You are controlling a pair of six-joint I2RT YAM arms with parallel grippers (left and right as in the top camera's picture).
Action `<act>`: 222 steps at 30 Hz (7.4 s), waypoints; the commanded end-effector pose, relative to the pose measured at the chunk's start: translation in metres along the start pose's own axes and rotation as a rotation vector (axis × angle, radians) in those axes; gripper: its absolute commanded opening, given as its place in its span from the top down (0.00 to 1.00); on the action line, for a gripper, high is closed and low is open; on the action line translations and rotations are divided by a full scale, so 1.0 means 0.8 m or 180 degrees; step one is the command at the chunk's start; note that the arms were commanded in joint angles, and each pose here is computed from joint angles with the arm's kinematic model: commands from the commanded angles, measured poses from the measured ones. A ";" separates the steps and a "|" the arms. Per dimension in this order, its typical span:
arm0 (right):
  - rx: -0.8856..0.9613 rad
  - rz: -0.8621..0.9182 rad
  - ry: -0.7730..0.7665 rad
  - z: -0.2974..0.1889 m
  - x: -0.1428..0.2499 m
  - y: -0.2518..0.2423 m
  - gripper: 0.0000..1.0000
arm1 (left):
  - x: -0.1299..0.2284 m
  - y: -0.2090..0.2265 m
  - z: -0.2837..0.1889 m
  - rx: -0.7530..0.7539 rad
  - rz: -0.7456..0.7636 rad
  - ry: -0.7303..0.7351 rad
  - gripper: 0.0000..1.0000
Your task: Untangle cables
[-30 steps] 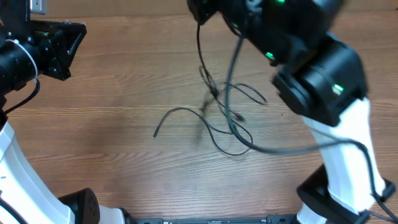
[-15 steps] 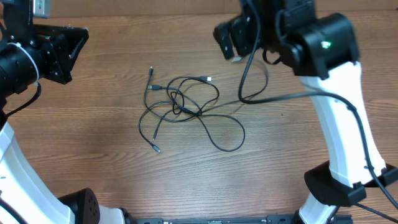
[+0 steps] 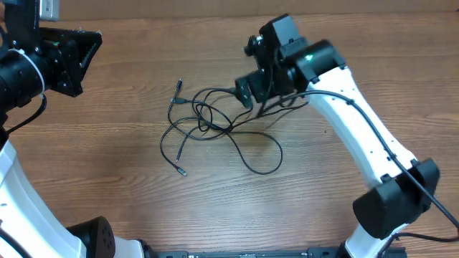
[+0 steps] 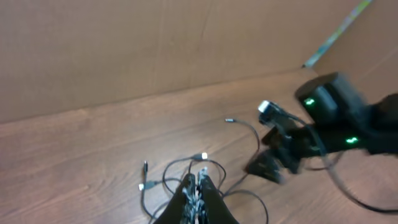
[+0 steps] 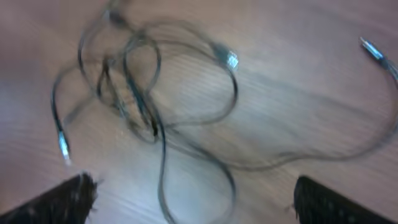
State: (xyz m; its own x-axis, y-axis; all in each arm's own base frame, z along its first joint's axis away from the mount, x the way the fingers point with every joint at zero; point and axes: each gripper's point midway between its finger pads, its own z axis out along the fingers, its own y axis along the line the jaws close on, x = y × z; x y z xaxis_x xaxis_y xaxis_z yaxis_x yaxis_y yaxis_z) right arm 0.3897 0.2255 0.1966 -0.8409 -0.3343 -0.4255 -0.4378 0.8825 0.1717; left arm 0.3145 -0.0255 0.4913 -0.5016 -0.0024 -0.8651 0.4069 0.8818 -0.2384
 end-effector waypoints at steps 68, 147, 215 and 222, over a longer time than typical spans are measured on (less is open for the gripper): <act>-0.0029 -0.0586 -0.2772 -0.448 -0.108 0.041 0.96 | 0.102 -0.192 0.234 0.2784 0.1404 0.0801 0.41; 0.0201 0.0477 -0.1839 -0.326 -0.092 -0.187 0.96 | 0.022 0.040 -0.034 -0.0767 0.0082 0.0163 0.96; 0.2767 -0.0358 -0.4810 -0.655 -0.186 -0.336 0.96 | 0.032 0.045 -0.026 -0.0715 0.0078 0.0294 0.96; 0.2986 0.0168 -0.4156 -0.583 -0.146 -0.483 0.96 | 0.032 0.048 -0.023 -0.0706 0.0160 0.0322 0.96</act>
State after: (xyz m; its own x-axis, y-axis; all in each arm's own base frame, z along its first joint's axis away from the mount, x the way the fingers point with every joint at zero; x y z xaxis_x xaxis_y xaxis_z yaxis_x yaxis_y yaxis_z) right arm 0.4786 -0.1784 0.6485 0.3186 -0.2649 -0.9101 0.2815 0.9433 -0.1760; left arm 0.3012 0.0164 0.4675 -0.5725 0.0630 -0.8175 0.2406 0.9661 -0.0941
